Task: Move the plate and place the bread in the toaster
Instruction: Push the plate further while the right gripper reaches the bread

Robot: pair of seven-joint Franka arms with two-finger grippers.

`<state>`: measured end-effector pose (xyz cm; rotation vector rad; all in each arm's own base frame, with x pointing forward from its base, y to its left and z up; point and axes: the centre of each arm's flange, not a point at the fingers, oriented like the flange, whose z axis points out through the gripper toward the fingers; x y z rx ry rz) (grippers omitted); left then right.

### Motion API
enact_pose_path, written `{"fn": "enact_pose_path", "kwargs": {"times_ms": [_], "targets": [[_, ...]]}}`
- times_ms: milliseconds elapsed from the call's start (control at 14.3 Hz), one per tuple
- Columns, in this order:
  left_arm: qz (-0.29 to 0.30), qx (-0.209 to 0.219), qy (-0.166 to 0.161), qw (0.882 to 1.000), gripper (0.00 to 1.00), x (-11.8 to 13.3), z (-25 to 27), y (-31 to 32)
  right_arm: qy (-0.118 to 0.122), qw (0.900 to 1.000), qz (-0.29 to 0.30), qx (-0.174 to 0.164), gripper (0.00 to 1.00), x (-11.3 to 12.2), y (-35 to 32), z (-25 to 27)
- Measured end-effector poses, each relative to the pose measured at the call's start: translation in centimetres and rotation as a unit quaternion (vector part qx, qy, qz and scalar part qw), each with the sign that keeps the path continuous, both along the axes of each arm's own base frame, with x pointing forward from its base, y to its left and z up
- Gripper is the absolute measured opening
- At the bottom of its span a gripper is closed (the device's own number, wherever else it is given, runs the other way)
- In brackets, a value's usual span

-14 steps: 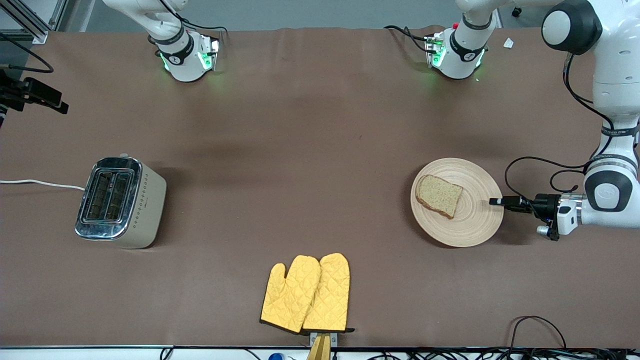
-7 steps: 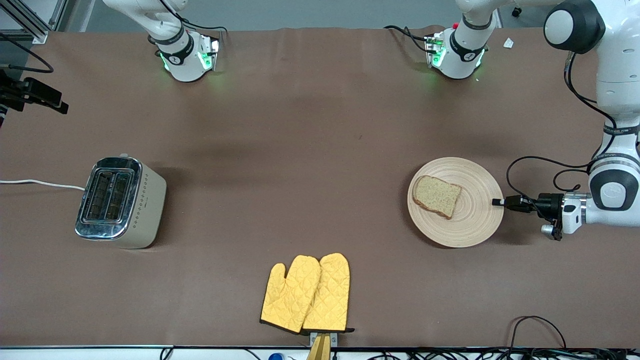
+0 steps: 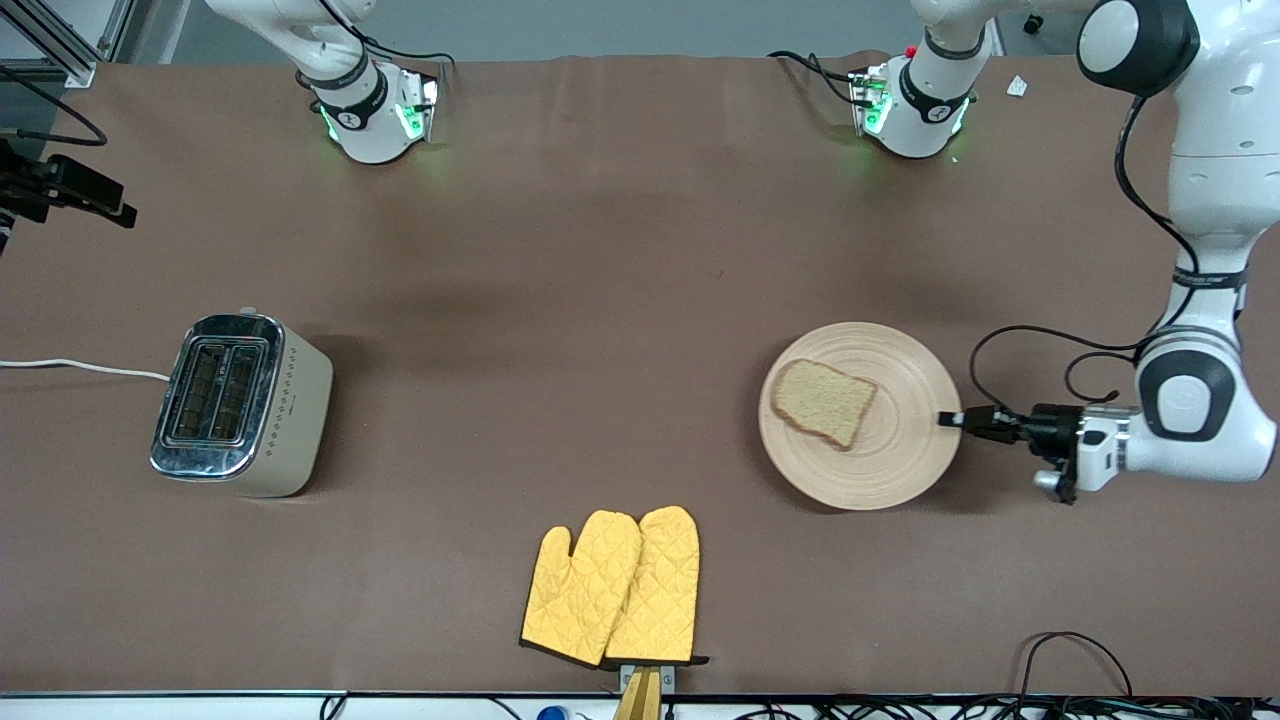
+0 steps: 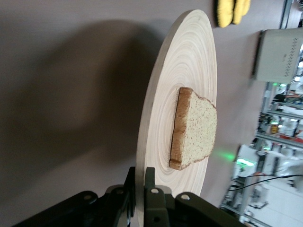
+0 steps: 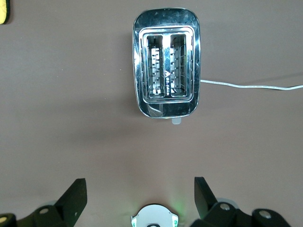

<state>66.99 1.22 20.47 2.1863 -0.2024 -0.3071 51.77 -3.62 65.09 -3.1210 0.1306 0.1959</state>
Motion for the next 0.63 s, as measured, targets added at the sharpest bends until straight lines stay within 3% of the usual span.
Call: {"fn": "enact_pose_path", "kwargs": {"times_ms": [210,489,629], "targets": [[0.005,-0.017,0.023,1.0,0.09,0.8,2.4,-9.3,0.0,1.0,-0.004,0.0,1.0,0.0,-0.4,0.0],[0.012,-0.048,0.009,0.999,0.09,0.0,3.1,-22.8,-0.016,1.0,-0.003,0.001,1.0,1.1,-0.3,-1.4],[0.018,-0.036,-0.008,0.999,0.09,-1.7,1.5,-30.0,-0.02,1.0,-0.01,0.007,1.0,2.4,1.8,-3.2]]}}
